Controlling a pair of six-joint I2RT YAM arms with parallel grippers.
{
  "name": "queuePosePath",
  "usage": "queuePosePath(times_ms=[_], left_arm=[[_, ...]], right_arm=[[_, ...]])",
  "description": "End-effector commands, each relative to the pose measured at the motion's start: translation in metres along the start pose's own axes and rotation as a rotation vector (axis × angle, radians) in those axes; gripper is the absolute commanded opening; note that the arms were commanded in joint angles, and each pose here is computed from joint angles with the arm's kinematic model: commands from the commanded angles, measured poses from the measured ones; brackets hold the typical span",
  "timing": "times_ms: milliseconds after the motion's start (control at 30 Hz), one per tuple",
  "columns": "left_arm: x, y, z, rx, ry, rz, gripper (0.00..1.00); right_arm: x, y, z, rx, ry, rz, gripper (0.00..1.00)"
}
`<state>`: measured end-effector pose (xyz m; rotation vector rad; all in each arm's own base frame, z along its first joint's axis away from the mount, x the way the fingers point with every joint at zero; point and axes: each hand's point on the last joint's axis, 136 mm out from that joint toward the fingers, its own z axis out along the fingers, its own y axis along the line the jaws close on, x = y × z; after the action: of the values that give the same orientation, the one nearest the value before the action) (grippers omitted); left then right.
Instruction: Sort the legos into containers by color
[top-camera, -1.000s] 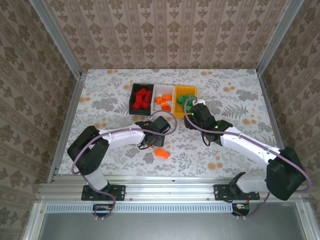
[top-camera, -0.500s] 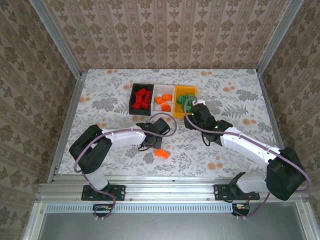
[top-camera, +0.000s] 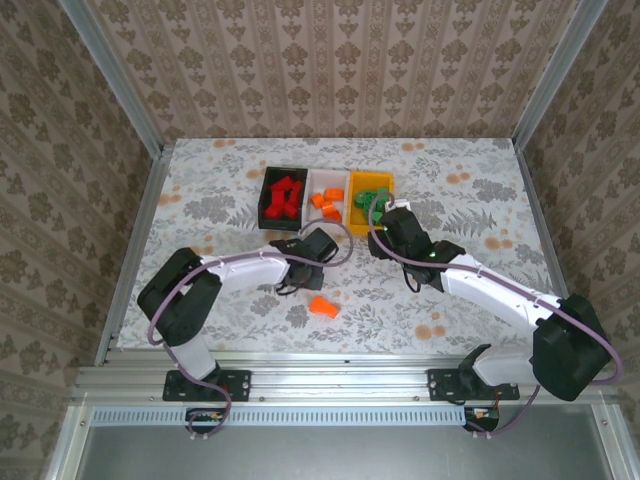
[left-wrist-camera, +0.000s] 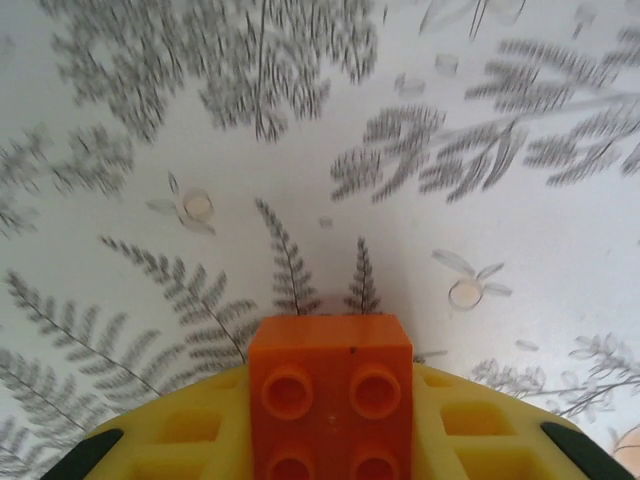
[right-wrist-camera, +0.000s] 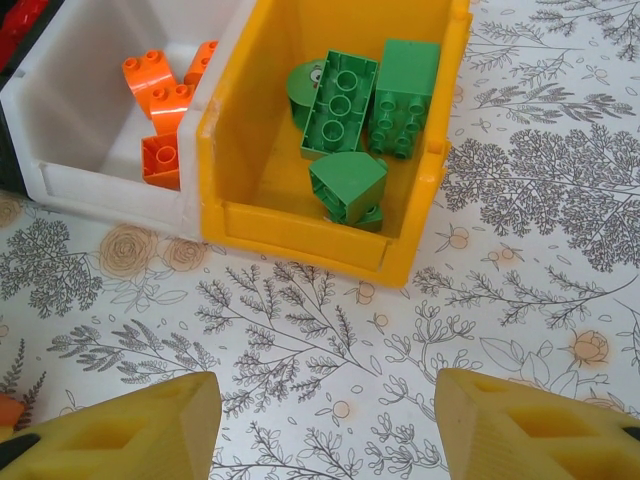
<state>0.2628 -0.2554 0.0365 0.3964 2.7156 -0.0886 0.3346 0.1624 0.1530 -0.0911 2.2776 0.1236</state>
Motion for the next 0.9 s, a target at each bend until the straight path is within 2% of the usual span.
queuePosePath(times_ms=[0, 200, 467, 667, 767, 867], left_arm=[[-0.036, -0.008, -0.017, 0.017, -0.067, 0.052, 0.11], [-0.091, -0.017, -0.040, 0.039, -0.149, 0.084, 0.09], [-0.153, -0.015, -0.046, 0.081, -0.211, 0.072, 0.09], [-0.186, -0.019, -0.036, 0.133, -0.237, 0.075, 0.09], [-0.198, -0.016, -0.025, 0.107, -0.231, 0.075, 0.09], [-0.208, -0.018, -0.011, 0.141, -0.225, 0.061, 0.16]], right_arm=[[0.002, 0.000, 0.002, -0.008, -0.007, 0.030, 0.59], [0.006, 0.002, 0.007, -0.013, 0.002, 0.038, 0.60], [0.006, -0.001, 0.007, 0.000, -0.007, 0.043, 0.59], [0.007, -0.015, 0.009, 0.076, -0.001, 0.066, 0.59], [0.008, -0.018, 0.008, 0.086, -0.001, 0.077, 0.59], [0.006, -0.018, 0.006, 0.081, -0.008, 0.082, 0.59]])
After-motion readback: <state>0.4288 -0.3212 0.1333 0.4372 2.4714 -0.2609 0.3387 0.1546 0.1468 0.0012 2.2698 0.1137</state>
